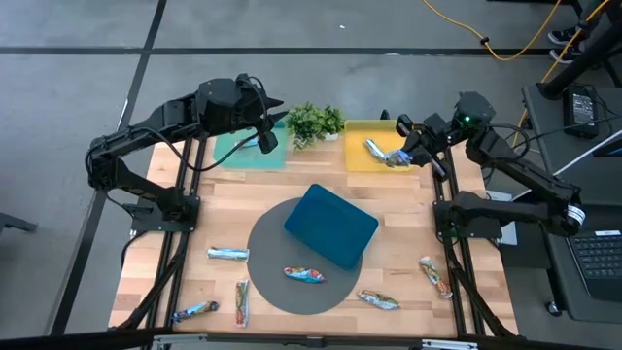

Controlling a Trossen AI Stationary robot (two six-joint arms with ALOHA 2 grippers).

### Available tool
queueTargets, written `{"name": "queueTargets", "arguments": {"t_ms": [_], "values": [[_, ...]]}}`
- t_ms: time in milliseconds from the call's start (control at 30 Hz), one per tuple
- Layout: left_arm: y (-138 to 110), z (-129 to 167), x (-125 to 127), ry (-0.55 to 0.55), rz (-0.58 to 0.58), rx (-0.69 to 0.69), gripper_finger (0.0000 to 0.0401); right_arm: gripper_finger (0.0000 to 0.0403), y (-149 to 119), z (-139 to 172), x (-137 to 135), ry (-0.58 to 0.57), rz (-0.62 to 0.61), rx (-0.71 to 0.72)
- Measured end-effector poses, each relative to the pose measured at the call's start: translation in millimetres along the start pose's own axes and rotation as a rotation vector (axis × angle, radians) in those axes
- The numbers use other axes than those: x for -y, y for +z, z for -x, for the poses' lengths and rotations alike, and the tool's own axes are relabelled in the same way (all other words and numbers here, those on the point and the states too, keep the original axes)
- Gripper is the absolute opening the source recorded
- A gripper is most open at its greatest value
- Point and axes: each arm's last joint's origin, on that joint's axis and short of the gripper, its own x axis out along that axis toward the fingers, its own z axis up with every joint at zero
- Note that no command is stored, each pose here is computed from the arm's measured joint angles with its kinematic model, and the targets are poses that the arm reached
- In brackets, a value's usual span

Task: Pick and place Granola Bars by type
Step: Put the top blue granola bar into the blue bin

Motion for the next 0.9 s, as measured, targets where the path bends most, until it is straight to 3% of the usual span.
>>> {"name": "queueTargets", "arguments": {"t_ms": [267, 400, 633, 900], "values": [[0, 0, 0, -0.001, 0.0, 0.0, 0.0116, 0.0009, -5, -27, -8, -0.015, -0.045, -0.003], [0, 0, 0, 0.0, 0.0, 0.0, 0.0116, 0.0009, -16, -47, -5, -0.077, -0.077, -0.046], [0, 0, 0, -0.002, 0.0, 0.001, 0.0116, 0.0009, -62, -87, 15, -0.327, -0.167, -0.298], [0, 0, 0, -0.003, 0.0, 0.0, 0.0116, 0.001, -111, -133, 19, -0.435, -0.251, -0.495]]}}
